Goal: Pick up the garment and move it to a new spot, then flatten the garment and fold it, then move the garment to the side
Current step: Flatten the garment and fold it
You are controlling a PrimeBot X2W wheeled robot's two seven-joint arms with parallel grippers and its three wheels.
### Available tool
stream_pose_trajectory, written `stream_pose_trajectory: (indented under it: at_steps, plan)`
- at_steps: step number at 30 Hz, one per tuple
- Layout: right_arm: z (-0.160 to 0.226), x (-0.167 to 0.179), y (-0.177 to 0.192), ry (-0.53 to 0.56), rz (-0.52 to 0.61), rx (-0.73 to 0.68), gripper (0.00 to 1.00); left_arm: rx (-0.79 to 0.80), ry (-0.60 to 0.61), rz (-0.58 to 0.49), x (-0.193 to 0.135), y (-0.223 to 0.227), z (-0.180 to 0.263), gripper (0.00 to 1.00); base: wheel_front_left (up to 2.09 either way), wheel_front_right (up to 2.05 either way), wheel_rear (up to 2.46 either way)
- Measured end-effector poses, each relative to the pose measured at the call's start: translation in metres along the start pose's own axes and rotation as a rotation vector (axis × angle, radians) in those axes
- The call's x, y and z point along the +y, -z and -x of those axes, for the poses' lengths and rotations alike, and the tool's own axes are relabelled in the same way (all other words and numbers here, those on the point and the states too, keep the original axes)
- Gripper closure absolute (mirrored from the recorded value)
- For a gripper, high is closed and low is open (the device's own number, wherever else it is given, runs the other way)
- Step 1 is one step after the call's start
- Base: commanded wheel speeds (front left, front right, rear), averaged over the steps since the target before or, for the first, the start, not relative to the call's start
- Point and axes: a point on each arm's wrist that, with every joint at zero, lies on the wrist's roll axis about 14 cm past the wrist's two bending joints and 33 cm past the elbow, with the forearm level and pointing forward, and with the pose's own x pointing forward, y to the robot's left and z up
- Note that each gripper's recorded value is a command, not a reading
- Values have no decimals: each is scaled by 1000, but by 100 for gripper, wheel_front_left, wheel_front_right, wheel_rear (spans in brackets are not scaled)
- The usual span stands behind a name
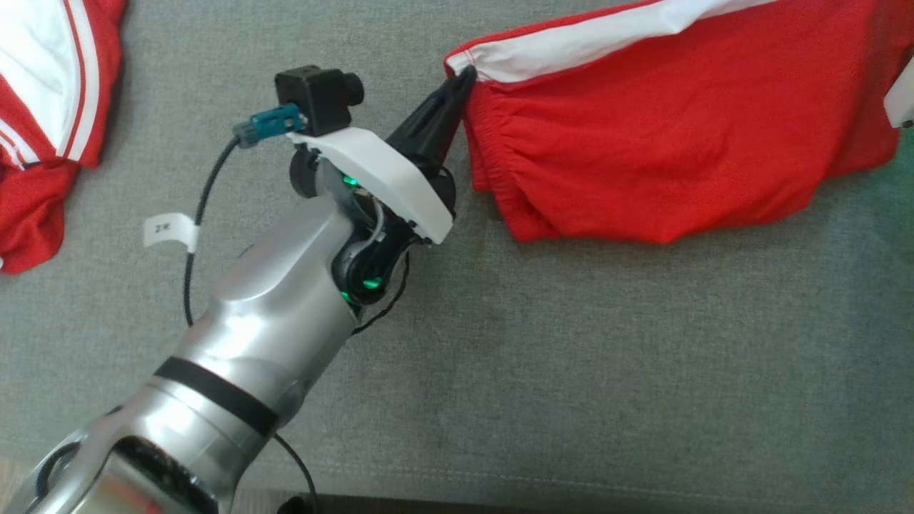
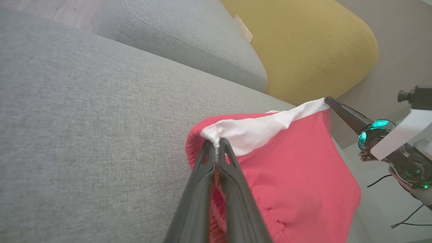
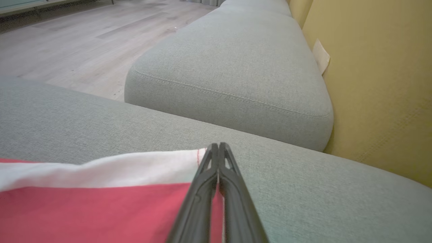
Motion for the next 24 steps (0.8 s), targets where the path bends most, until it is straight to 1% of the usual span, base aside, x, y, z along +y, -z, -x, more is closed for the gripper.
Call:
stream_pose_trajectory:
  at_steps: [5, 6, 7, 8, 9, 15, 17, 18, 20, 22, 24]
  plan:
    - [-5, 0, 2, 1, -38, -17, 100, 2, -7, -11, 1, 1, -1, 100, 0, 0, 0]
    - [-6, 0, 2, 0, -40, -23, 93, -1, -8, -9, 0, 1, -2, 100, 0, 0, 0]
    - [-6, 1, 0, 1, -54, -38, 0, -4, -7, -7, 0, 0, -2, 82, 0, 0, 0]
    - [-7, 1, -2, 3, -75, -50, 0, -8, -6, -5, -1, -1, -2, 29, 0, 0, 0]
    - [-7, 2, -4, 3, -88, -67, 0, -11, -6, -3, -1, -2, -3, 0, 0, 0, 0]
    - [-2, 2, -16, 3, -114, -127, 0, -62, 10, -16, -8, -19, -1, 0, 0, 0, 0]
    - [3, 1, -19, 6, -136, -136, 0, -93, 16, -44, -11, -28, 3, 0, 0, 0, 0]
    - [7, 2, -17, 5, -152, -129, 0, -110, 12, -71, -11, -32, 7, 0, 0, 0, 0]
    - [16, 7, -3, -6, -187, -82, 0, -142, -15, -173, -7, -40, 17, 0, 0, 0, 0]
    - [28, 14, 21, -16, -217, -6, 0, -191, -49, -272, -9, -49, 28, 0, 0, 0, 0]
    - [41, 15, 42, -14, -232, 58, 0, -241, -67, -332, -16, -53, 40, 0, 0, 0, 0]
